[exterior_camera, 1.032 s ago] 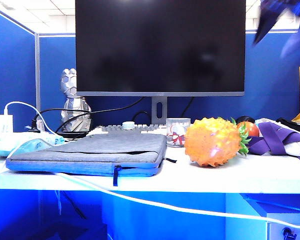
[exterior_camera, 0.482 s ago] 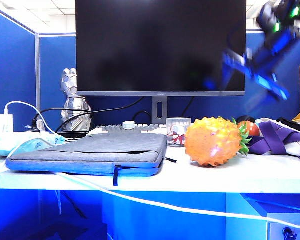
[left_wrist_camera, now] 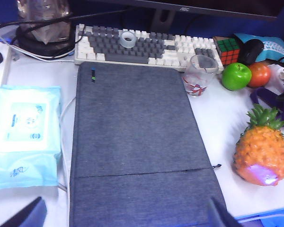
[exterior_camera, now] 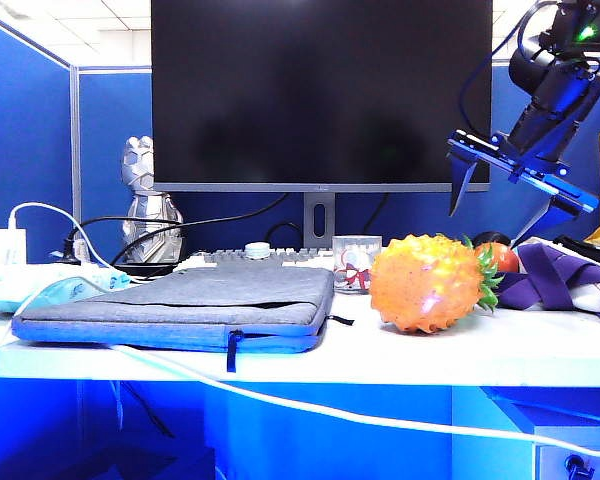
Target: Pick up the pineapple and place it above the gray bag.
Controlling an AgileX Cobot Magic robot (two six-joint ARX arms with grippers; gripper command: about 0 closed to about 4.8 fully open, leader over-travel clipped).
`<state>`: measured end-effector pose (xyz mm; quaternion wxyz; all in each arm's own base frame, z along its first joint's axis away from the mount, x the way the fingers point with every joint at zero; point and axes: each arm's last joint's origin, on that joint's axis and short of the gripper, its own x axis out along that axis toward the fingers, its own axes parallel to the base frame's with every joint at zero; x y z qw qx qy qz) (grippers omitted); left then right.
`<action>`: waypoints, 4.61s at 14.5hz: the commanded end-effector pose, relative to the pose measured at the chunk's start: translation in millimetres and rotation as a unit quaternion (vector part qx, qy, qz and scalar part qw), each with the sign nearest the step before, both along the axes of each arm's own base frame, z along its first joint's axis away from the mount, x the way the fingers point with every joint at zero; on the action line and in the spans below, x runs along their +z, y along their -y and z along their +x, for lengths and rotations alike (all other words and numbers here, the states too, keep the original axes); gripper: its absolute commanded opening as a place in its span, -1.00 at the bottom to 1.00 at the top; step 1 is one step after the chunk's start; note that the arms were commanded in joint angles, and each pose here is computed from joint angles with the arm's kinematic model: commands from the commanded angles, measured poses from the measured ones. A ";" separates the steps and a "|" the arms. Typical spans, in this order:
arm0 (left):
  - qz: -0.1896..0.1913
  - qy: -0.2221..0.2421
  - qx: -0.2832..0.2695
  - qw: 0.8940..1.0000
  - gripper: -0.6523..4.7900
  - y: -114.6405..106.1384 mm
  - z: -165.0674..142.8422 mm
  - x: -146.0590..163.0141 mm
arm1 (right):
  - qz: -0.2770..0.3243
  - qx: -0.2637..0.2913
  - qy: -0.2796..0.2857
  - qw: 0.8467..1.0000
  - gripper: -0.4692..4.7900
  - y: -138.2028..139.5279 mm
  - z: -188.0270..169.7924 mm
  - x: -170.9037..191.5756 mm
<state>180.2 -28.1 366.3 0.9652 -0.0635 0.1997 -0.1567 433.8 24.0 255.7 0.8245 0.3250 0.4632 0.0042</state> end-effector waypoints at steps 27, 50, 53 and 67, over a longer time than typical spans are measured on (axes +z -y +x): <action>-0.029 -0.009 -0.002 1.000 1.00 0.7 -0.8 1.6 | 0.100 0.037 0.091 0.990 -0.84 -25.9 31.9 -13.6; -0.019 -0.004 -0.023 1.000 1.00 3.4 13.5 -2.7 | -0.144 0.311 0.636 0.691 -0.84 -245.6 -4.1 22.7; -0.020 -0.024 -0.029 0.999 1.00 5.0 23.5 -9.7 | -0.175 0.340 0.643 0.664 -0.84 -256.9 -4.3 5.4; -0.022 -0.001 -0.029 0.999 1.00 5.2 26.4 -6.0 | -0.179 0.296 0.619 0.705 -0.84 -263.3 9.3 -43.4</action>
